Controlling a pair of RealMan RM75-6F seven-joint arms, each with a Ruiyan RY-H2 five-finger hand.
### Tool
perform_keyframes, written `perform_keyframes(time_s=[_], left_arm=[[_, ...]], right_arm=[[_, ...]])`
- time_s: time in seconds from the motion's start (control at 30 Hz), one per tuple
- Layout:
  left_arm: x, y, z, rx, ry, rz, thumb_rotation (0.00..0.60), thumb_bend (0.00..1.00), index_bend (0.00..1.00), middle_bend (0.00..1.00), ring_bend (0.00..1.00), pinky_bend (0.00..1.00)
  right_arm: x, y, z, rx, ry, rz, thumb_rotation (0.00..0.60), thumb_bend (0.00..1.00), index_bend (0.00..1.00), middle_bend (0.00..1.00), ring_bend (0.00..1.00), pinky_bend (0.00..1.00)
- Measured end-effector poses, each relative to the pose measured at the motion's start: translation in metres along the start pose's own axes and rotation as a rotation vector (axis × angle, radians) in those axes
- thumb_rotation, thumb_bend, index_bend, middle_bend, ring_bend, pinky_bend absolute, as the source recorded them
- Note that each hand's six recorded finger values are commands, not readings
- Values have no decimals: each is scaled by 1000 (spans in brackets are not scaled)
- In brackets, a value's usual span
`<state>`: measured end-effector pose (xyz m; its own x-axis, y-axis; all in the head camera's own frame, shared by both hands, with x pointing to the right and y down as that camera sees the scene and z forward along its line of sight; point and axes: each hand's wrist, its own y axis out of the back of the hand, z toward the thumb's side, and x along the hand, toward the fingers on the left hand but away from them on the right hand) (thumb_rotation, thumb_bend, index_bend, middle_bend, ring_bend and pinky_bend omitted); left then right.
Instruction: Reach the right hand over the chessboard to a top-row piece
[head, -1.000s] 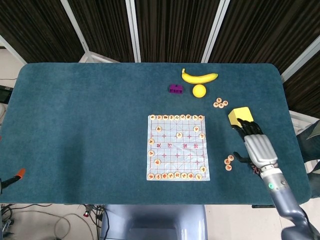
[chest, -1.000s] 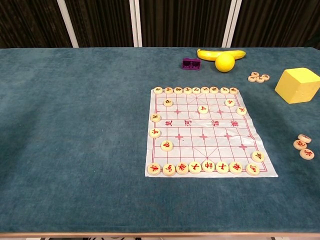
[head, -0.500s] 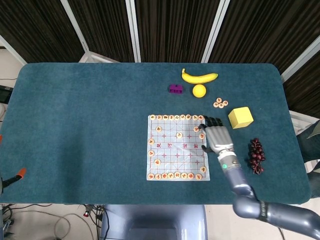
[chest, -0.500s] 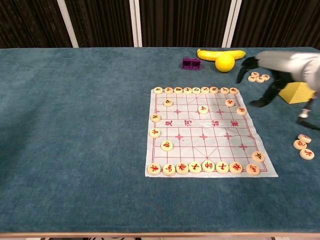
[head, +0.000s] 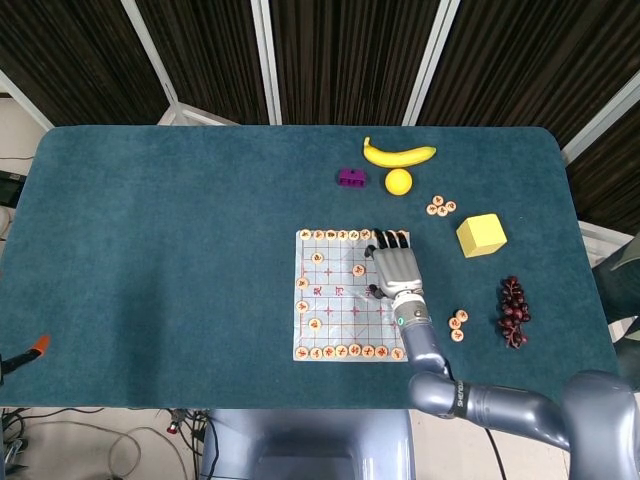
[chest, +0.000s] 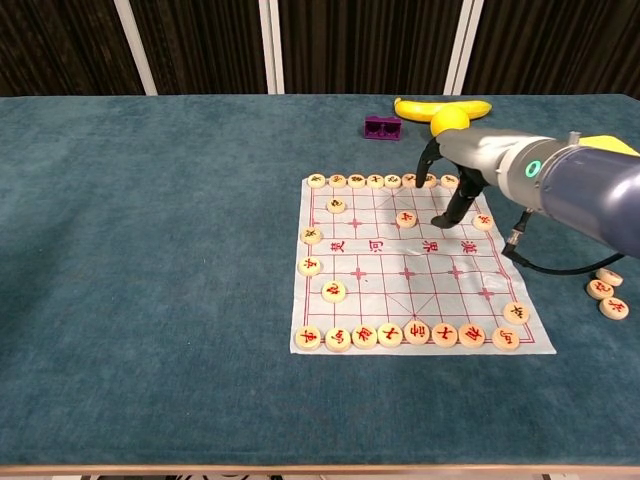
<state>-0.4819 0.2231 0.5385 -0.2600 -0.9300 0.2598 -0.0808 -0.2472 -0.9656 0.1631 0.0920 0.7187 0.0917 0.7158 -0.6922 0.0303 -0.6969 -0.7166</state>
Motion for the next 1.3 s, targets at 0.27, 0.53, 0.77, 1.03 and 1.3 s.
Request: perform_keyframes(time_s=[0.27, 0.53, 0.77, 1.03, 1.3], left_arm=[[1, 0, -2, 1, 2, -1, 600, 40, 54, 0, 0, 70], [1, 0, -1, 1, -1, -3, 600, 40, 54, 0, 0, 70], [1, -1, -1, 0, 0, -5, 600, 40, 54, 0, 0, 70], [1, -1, -1, 2, 1, -6, 600, 40, 54, 0, 0, 70], [2, 0, -2, -1, 4, -1, 600, 40, 53, 0, 0, 70]], right_arm=[[-11, -7, 6, 3, -21, 7, 600, 367, 357, 0, 10, 70], [-17, -13, 14, 22, -21, 12, 600, 368, 390, 0, 11, 70], [-23, -13, 17, 26, -33, 7, 600, 368, 393, 0, 12, 70], [-27, -16, 18, 33, -42, 16, 600, 370, 405, 0, 14, 70], [-31, -19, 20, 40, -46, 15, 600, 371, 430, 0, 16, 70]])
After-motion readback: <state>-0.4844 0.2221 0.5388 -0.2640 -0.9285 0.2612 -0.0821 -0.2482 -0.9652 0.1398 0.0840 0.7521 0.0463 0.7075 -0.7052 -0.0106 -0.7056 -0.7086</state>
